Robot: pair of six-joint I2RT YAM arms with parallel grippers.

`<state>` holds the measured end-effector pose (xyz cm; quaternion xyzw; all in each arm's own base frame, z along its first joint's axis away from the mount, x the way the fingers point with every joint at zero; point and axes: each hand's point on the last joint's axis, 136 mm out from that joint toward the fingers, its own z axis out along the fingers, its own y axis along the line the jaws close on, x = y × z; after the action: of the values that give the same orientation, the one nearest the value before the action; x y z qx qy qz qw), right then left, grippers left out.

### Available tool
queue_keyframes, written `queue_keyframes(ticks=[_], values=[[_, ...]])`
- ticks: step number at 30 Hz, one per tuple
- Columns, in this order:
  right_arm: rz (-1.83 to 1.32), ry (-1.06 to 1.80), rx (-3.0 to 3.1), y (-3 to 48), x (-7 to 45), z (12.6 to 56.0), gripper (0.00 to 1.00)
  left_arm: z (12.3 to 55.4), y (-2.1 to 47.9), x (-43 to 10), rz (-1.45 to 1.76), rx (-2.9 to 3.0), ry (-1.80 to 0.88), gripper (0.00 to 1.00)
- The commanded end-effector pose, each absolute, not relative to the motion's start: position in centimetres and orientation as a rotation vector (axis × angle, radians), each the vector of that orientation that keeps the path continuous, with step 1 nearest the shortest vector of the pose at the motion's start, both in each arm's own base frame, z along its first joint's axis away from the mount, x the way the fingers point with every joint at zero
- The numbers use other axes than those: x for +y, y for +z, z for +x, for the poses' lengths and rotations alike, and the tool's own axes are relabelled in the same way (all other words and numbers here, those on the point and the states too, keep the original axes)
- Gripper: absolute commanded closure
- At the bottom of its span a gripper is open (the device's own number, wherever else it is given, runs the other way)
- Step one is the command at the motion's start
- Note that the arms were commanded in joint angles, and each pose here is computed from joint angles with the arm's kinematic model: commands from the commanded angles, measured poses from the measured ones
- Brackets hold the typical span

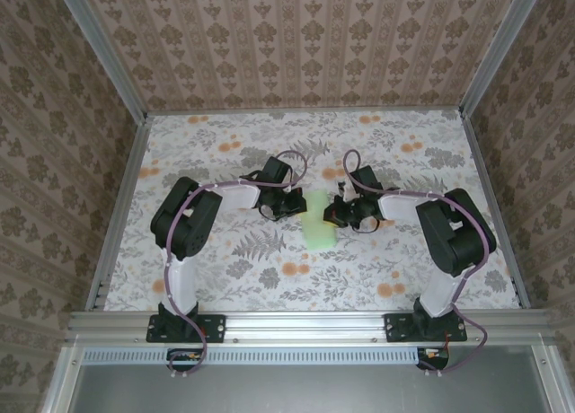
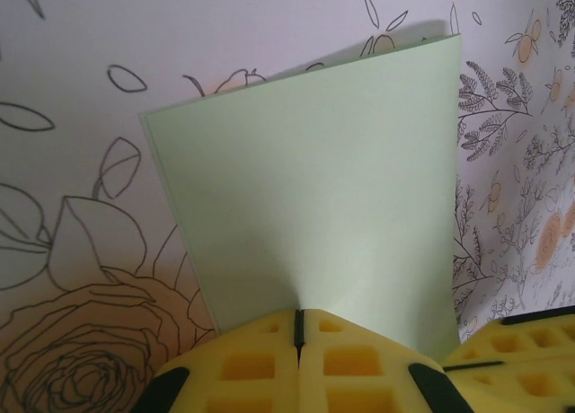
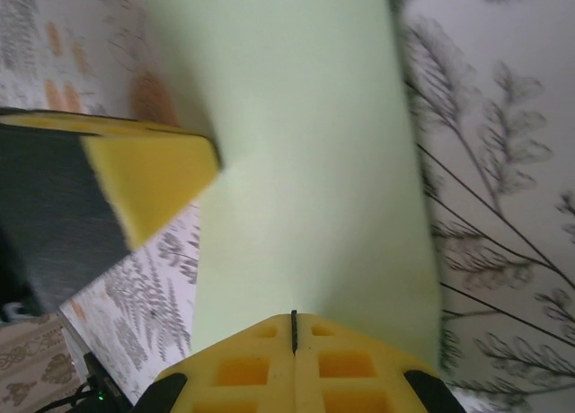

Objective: Fold a paper plane with a square sheet of paper (pick it up from the middle)

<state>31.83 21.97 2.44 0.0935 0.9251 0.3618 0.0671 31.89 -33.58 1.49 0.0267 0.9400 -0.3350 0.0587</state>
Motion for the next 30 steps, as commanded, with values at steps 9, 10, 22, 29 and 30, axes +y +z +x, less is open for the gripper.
queue_keyframes(ticks=[9,10,22,29,30], values=[[0.317,0.997,2.942,-0.6,19.0,25.6,0.99,25.7,-8.0,-26.7,-0.021,3.206,-0.508,1.0],[0.311,0.984,2.949,-0.7,18.7,24.9,0.99,25.7,-7.9,-26.7,-0.019,3.206,-0.509,1.0],[0.199,1.071,2.678,7.1,19.7,28.4,0.98,25.6,-7.8,-27.0,0.021,3.2,-0.517,1.0],[0.216,1.089,2.683,5.7,22.3,32.3,0.97,25.8,-7.4,-27.4,0.032,3.193,-0.528,1.0],[0.21,1.09,2.693,5.3,22.8,32.6,0.97,25.8,-7.4,-27.4,0.036,3.193,-0.528,1.0]])
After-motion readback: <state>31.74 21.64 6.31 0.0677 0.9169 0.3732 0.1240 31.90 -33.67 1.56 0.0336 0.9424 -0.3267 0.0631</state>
